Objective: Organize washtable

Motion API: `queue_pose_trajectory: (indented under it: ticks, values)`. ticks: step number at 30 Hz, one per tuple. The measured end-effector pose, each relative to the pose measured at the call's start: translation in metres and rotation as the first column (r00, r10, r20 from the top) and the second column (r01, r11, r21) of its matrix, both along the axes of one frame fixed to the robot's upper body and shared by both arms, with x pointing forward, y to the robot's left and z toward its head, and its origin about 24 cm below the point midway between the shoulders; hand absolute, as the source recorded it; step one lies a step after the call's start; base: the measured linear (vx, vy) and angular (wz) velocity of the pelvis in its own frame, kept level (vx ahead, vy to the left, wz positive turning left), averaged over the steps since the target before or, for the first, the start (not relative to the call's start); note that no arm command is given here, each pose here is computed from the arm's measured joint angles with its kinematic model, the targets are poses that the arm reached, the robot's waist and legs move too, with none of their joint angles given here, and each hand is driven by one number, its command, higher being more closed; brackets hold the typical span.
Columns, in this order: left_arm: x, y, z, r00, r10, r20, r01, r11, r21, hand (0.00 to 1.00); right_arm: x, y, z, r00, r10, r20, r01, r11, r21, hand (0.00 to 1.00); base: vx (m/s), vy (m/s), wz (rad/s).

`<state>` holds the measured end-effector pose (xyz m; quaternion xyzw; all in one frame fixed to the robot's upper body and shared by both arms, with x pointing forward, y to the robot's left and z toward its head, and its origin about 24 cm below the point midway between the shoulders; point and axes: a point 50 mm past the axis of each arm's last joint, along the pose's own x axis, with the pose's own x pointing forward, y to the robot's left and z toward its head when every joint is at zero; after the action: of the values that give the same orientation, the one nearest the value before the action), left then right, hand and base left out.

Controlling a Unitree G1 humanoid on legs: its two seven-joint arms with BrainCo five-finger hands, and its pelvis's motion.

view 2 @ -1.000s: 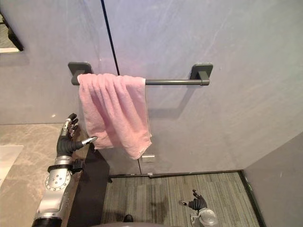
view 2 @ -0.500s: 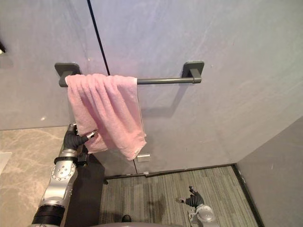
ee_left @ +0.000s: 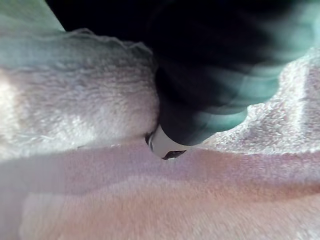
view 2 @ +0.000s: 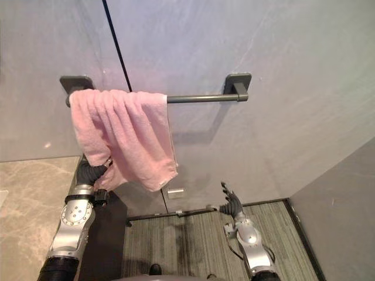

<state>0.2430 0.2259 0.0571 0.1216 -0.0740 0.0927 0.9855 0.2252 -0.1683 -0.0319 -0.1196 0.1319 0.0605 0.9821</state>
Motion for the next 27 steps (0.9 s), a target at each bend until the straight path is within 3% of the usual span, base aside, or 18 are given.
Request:
queue_pose_trajectory:
  ticks: [10, 27]
  values:
    - [-0.006, -0.014, -0.007, 0.999, -0.034, -0.014, 0.033, 0.998, -0.051, 1.0, 0.039, 0.039, 0.068, 0.926, 0.239, 0.292, -0.23, 0.971, -0.063, 0.0, -0.04, -0.019, 0.0]
    - [-0.004, -0.023, -0.008, 0.998, -0.066, -0.008, 0.065, 0.992, -0.11, 1.0, 0.066, 0.07, 0.119, 0.825, 0.321, 0.466, -0.308, 0.945, -0.106, 0.0, -0.02, -0.021, 0.05]
